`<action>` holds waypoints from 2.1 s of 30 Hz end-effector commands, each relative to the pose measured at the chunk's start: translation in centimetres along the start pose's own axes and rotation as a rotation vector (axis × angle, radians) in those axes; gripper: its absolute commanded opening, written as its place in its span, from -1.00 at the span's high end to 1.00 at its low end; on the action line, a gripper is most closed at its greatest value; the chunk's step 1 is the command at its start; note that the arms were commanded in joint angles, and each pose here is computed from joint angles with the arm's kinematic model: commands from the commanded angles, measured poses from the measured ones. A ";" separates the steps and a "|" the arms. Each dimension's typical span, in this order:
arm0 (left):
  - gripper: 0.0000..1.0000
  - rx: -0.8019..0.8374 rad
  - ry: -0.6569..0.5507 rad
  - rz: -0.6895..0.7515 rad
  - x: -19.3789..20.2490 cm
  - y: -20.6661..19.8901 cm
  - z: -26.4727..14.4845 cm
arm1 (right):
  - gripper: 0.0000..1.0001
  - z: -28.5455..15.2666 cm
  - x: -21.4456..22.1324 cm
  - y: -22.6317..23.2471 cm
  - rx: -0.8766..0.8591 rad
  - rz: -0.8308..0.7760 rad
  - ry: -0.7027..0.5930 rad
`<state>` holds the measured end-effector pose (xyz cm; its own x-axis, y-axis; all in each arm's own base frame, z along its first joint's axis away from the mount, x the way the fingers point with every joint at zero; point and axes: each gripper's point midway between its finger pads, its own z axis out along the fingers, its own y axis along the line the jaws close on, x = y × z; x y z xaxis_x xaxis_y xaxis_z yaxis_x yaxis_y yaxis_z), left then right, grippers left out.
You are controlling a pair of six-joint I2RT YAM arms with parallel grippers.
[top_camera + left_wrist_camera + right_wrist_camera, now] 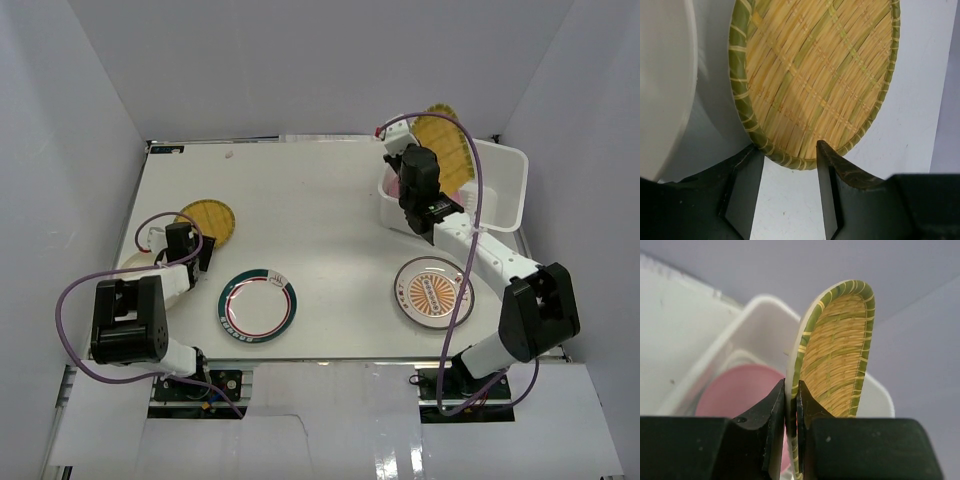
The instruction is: Place the plates into the plastic bin on the countertop
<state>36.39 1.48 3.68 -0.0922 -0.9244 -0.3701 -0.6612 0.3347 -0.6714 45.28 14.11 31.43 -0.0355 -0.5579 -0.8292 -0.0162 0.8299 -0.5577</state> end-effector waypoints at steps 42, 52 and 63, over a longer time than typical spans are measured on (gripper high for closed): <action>1.00 1.019 0.462 0.289 6.2 -20.5 -19.3 | -0.80 -11.3 -5.7 12.5 -0.965 0.803 0.035; 1.00 1.235 0.708 0.419 12.1 -22.1 -26.5 | -0.81 -8.9 -4.9 14.0 -0.923 0.882 0.119; -0.27 1.137 0.632 0.553 11.7 -21.2 -25.9 | 0.84 -10.0 -5.6 10.4 -0.869 0.970 0.028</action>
<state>31.33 -21.06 25.56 -0.7375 -0.5068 -0.4464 0.3294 0.3071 -0.8928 33.13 28.30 30.90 -0.4732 0.2181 -0.8535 -0.6651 0.5469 0.5085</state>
